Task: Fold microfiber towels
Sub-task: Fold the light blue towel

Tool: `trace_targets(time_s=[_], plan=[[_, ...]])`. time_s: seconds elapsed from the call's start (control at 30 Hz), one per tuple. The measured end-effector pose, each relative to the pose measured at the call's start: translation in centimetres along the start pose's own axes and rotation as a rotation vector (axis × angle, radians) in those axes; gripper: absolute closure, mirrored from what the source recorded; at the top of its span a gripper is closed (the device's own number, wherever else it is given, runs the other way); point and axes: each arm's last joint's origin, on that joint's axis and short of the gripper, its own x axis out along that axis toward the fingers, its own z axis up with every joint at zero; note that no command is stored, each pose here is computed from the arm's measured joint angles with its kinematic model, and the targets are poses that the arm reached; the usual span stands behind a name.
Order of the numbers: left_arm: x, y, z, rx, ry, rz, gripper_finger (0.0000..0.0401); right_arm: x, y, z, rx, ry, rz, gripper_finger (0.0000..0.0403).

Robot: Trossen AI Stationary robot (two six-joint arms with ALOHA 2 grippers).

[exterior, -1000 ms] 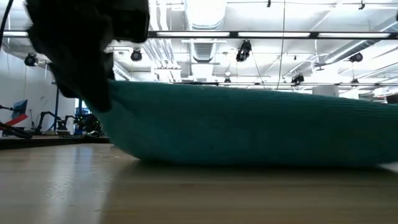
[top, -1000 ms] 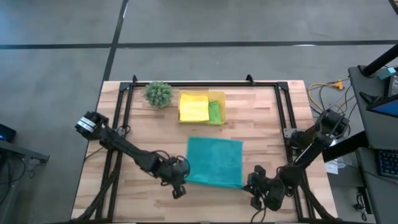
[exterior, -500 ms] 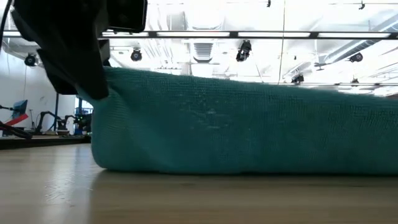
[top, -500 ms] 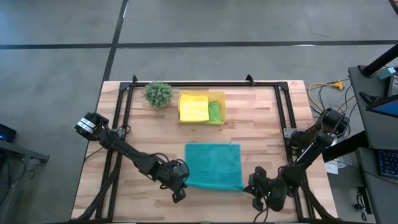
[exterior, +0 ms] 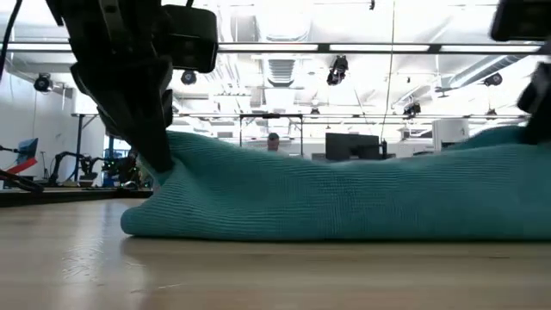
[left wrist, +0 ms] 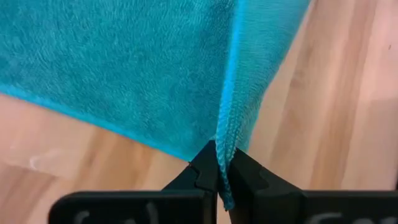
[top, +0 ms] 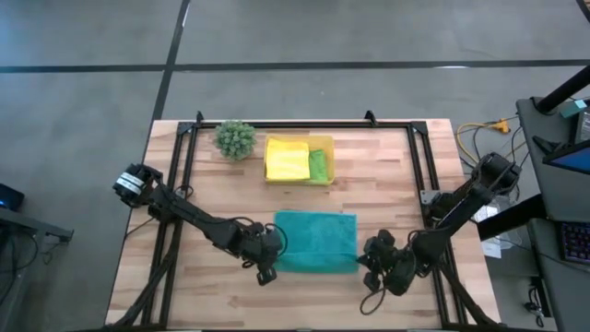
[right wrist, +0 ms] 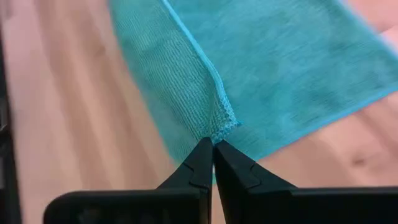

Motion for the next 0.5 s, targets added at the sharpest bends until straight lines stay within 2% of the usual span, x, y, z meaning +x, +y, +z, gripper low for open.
trace_targets(time_s=[0.17,0.37,0.5], plan=[[0.1,0.9,0.5,0.019,0.001,0.044,0.0401,0.1,-1.2,1.7,0.001,-0.025,-0.037,0.0394],[-0.5,2.2,0.7,0.016,-0.029,0.190,0.0401,0.5,-2.5,3.1,0.015,-0.035,-0.060,0.0394],[-1.0,3.1,1.1,0.019,-0.047,0.245,0.0401,0.8,-3.2,3.7,0.024,-0.037,-0.087,0.0394]])
